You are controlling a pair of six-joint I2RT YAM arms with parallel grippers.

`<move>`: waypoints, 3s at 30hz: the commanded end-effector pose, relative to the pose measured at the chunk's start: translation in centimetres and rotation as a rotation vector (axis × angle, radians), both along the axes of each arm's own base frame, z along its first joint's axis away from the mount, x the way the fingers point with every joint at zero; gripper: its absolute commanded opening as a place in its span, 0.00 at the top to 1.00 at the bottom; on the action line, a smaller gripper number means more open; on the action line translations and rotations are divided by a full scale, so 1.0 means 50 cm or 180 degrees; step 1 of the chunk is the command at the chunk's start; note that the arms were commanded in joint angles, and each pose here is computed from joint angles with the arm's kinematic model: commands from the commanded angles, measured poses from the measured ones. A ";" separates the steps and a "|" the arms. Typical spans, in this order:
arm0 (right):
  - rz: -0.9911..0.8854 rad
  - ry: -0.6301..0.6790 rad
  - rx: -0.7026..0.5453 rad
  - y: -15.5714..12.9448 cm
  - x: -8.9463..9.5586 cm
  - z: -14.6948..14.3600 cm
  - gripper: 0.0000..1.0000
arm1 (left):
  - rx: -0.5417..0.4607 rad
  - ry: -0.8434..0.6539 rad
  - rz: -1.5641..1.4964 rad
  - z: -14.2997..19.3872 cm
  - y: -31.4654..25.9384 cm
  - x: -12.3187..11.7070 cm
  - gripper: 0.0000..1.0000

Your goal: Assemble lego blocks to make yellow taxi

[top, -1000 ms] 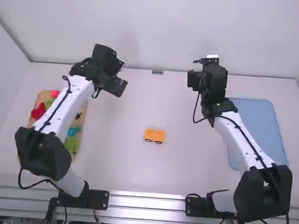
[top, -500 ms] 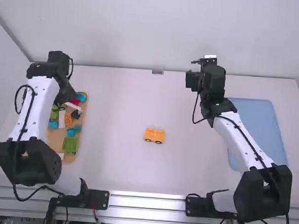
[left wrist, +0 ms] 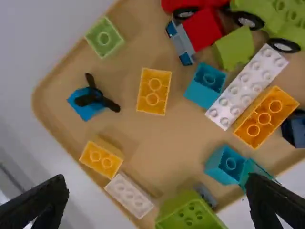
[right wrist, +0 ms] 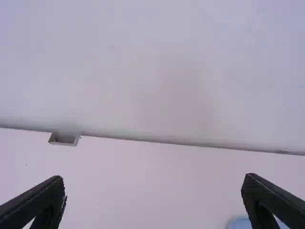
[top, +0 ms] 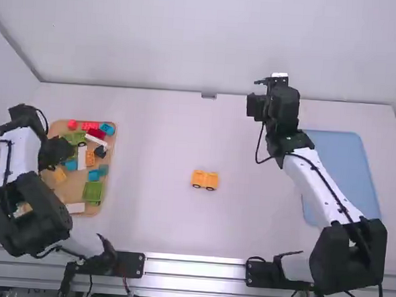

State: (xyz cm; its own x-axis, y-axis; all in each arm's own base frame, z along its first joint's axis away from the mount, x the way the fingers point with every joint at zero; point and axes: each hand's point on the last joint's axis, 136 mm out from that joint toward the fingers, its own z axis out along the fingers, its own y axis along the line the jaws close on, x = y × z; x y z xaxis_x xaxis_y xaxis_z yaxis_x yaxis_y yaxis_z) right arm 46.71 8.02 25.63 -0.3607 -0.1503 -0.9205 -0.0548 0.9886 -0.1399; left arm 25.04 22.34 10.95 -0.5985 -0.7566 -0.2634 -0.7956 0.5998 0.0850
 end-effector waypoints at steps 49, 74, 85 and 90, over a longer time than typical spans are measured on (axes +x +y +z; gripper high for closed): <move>0.0396 -0.0211 0.0179 0.066 -0.005 0.038 0.01 | -0.0628 -0.0159 -0.0580 -0.246 0.063 0.009 0.72; 0.4215 -0.0005 0.1501 0.371 -0.127 0.034 0.05 | -0.0311 -0.3279 -0.4676 0.257 -0.563 0.212 0.83; 0.5605 0.0034 0.1718 0.410 -0.202 0.050 0.15 | -0.1341 -0.4342 -0.5791 0.292 -0.783 0.224 0.87; 0.5671 0.0025 0.1707 0.421 -0.210 0.048 0.20 | -0.1773 -0.4651 -0.5951 0.294 -0.801 0.238 0.91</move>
State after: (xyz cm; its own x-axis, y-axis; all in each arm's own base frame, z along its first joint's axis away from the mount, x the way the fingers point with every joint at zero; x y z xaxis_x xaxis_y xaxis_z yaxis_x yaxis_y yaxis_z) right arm 37.05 28.90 27.33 -0.1559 -0.0494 -0.9865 -0.9609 -0.2240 0.1630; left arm 38.38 -17.02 25.17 -0.0442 0.0421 -0.9981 0.9449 0.3262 -0.0281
